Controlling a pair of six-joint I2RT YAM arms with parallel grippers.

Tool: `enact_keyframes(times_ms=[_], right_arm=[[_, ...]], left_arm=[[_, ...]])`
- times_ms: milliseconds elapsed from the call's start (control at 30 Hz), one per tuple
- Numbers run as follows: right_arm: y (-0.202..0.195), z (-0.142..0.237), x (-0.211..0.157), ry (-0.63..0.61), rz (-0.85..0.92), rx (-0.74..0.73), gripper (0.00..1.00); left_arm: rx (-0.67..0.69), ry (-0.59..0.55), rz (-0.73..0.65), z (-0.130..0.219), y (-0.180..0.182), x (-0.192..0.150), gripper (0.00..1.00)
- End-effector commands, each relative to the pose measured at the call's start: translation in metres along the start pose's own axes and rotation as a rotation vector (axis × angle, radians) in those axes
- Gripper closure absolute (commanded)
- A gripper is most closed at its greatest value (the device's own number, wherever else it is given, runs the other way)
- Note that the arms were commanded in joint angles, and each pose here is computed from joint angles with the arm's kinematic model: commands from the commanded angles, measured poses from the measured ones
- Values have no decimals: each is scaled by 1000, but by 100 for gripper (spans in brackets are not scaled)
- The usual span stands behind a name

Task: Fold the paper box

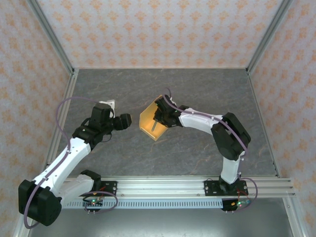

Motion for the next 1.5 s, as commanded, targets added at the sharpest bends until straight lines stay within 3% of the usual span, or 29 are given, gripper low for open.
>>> enact_keyframes(times_ms=[0,267,367,500,667,867,1033,1200,1467], right_arm=[[3,-5,2,-19,18,-24,85],[-2,-12,1,-20,37,-59,82],[-1,-9,3,-20,51,-62,74],[4,4,7,-39,89,-45,64],[0,37,10,-69,174,-30,60],[-46,78,26,-88,285,-34,49],[-79,64,46,-31,277,54,40],[-79,35,59,22,238,175,42],[-76,2,58,107,212,245,59]], left_arm=[[3,-24,-28,4,0,1,27],[2,-28,-27,6,0,0,27],[0,-31,-25,7,0,1,27],[-2,-25,-23,7,0,-2,27],[-21,-10,-7,7,0,-5,27],[-78,12,7,4,-6,-13,27],[-27,-11,10,5,2,-16,27],[48,-45,13,7,11,-13,26],[68,-46,21,6,14,-14,25]])
Point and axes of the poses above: each hand's point on the last joint's axis, 136 mm out from that joint toward the fingers, its own z axis back along the fingers, its own y axis along the line the jaws close on, x = y × z, the point moved 7 cm from there along z, back along the fingers, and after that the axes turned 9 degrees about z, right-handed, at the moved point
